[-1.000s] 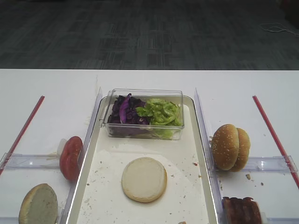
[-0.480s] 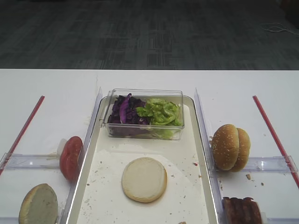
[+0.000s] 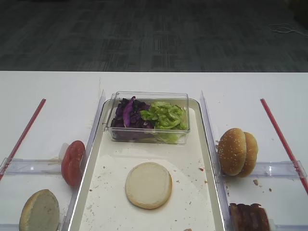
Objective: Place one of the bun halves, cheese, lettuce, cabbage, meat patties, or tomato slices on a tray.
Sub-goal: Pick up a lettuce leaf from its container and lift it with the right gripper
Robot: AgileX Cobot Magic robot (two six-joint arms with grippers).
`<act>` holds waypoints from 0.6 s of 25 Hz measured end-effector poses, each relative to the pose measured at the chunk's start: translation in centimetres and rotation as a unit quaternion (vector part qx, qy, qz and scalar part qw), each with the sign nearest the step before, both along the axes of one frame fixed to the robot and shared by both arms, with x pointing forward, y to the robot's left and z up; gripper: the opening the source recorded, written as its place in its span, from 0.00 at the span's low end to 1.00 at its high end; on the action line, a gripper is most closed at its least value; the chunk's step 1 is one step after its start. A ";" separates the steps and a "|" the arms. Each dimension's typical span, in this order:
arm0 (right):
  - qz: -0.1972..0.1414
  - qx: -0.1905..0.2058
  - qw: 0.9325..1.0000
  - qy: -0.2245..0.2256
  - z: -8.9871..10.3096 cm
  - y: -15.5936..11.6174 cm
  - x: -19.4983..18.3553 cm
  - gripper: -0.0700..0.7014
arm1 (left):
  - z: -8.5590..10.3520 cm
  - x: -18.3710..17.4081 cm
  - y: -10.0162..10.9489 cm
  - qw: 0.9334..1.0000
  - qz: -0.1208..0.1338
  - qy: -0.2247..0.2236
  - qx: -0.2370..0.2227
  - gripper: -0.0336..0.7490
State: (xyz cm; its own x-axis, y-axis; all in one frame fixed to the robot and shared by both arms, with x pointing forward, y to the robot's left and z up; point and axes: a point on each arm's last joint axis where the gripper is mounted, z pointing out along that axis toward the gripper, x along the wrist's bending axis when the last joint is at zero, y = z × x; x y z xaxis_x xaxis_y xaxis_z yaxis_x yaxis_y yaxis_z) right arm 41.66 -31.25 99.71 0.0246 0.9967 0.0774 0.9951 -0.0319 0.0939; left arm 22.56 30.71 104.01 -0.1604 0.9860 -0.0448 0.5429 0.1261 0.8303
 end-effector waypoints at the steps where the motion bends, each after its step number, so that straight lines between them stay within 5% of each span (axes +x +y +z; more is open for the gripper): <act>1: 0.000 0.000 1.000 -0.002 0.2 -0.2 1.3 0.75 | 0.0 0.0 0.0 1.000 0.000 0.000 0.000 0.81; 15: 0.003 0.007 1.000 0.009 -0.1 -2.3 19.9 0.75 | 0.0 0.0 0.0 1.000 0.000 -0.001 0.000 0.81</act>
